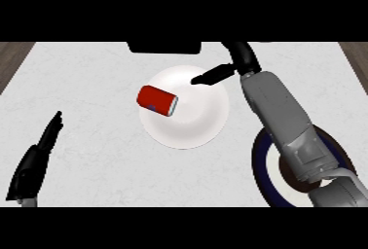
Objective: Pick the can from the plate and place it in the plate
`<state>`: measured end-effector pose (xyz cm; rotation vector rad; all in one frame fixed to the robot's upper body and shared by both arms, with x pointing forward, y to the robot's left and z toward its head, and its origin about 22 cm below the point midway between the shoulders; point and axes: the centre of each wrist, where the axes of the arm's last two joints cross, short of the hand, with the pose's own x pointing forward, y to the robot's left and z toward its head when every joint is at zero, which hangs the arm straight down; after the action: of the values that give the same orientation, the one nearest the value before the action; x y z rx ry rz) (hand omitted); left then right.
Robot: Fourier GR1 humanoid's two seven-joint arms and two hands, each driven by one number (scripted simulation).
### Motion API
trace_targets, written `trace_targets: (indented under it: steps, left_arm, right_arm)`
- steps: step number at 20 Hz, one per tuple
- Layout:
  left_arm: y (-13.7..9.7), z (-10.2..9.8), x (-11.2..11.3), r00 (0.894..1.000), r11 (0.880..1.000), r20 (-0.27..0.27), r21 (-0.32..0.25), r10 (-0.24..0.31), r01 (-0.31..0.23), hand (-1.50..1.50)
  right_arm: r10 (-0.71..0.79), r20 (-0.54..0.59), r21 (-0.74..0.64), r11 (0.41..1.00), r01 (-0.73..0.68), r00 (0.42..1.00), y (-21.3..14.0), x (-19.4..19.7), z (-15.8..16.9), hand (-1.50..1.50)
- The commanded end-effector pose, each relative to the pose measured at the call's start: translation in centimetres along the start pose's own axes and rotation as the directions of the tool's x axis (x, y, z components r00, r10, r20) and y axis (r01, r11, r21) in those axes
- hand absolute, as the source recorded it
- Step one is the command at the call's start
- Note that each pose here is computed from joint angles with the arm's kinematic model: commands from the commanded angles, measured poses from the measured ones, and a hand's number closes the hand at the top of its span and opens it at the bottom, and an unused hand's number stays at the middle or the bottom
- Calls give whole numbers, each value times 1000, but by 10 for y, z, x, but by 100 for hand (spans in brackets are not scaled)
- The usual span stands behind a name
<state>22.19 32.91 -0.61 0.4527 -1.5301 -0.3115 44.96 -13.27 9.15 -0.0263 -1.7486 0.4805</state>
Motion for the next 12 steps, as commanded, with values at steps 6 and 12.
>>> trace_targets:
  steps: [6, 12]
  left_arm:
    - [-4, -7, 11, 1000, 1000, 13, -14, 10, -10, 0]
    - [1, -16, 10, 999, 1000, 37, -12, 3, -3, 0]
  right_arm:
    - [-138, 107, -62, 987, 145, 985, -109, -46, 39, -150]
    - [-103, 139, -43, 993, 110, 985, -157, -48, 56, -150]
